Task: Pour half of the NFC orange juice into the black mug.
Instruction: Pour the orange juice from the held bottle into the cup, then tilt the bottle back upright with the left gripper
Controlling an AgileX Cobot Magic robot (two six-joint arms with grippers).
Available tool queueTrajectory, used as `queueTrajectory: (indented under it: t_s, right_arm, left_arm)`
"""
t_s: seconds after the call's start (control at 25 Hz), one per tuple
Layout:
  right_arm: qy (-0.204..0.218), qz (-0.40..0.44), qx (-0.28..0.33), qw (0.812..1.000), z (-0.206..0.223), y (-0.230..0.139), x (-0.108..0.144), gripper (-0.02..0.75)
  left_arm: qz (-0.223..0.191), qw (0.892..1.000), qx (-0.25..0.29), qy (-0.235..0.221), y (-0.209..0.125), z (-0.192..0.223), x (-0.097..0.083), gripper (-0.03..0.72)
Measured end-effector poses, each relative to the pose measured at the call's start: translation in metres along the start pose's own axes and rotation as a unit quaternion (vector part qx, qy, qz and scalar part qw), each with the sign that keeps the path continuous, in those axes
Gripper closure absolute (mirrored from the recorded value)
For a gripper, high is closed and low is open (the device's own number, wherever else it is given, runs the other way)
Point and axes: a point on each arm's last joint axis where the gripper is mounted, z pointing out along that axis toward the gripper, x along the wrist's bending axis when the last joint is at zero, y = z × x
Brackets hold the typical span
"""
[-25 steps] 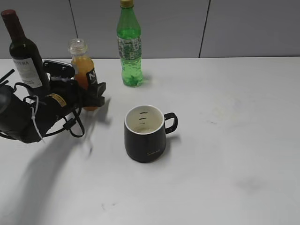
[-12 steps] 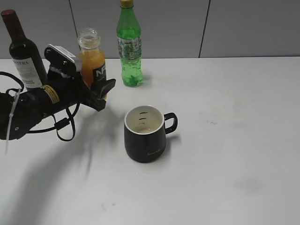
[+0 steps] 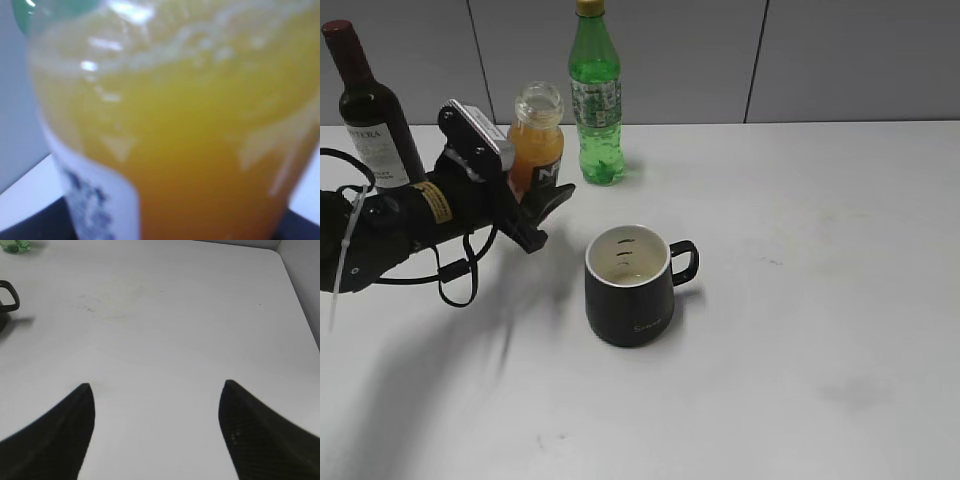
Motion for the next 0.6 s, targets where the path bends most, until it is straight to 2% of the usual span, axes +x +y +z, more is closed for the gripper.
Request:
queueTrajectory:
  t_s: [0.28,0.6]
  right_arm:
    - [0.000,0.000,0.000,1.000,0.000,0.000,0.000,0.151]
    - [0.000,0.000,0.000,1.000,0.000,0.000,0.000,0.150]
  left_arm:
    - [0.079,0.997,-0.010,-0.004,0.005,0.005,-0.003,0.220]
    - [0.182,0.983,-0.016,-0.011,0.010,0.007,-0.010,0.220]
